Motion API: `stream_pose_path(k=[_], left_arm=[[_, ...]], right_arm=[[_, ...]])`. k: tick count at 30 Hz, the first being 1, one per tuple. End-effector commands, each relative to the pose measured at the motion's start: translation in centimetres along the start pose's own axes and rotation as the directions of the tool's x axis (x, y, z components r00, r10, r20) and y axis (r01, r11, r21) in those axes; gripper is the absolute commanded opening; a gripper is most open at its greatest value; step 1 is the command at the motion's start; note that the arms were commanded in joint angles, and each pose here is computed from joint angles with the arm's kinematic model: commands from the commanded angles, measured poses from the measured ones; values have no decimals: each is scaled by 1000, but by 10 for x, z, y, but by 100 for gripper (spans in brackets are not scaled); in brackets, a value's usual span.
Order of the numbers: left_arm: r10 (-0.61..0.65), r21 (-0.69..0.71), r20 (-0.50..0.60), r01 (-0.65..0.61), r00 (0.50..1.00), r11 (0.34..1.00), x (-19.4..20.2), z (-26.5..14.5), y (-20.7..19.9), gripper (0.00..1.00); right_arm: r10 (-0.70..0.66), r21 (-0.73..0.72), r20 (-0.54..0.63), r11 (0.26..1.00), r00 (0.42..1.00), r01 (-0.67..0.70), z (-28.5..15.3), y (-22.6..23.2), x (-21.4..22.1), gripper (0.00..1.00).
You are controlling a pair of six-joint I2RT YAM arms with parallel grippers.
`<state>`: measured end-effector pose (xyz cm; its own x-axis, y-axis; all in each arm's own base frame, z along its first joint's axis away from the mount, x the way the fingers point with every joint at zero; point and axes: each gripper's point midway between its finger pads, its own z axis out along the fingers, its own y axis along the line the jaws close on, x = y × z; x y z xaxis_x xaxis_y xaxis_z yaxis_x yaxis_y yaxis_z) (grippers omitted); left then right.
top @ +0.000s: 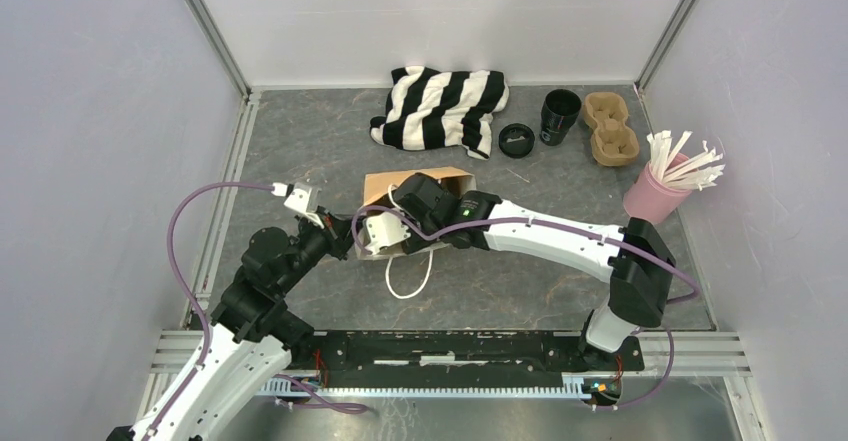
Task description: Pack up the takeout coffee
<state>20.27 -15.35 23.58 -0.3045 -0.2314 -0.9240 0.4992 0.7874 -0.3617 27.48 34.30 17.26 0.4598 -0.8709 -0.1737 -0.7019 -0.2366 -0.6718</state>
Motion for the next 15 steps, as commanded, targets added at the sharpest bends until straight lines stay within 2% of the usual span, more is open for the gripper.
stream_pose_path(k=[1, 9, 15], left_arm=[[49, -10, 58, -49, 997, 999, -25, -2, -2, 2], [47, 7, 50, -47, 998, 999, -22, -4, -5, 2], [47, 17, 41, -48, 998, 999, -21, -4, -7, 2]], right_arm=[[77, 100, 49, 992, 996, -82, -11, -28, -4, 53], [57, 134, -40, 990, 998, -51, -14, -37, 30, 52], [56, 133, -35, 990, 998, -50, -4, -34, 35, 52]])
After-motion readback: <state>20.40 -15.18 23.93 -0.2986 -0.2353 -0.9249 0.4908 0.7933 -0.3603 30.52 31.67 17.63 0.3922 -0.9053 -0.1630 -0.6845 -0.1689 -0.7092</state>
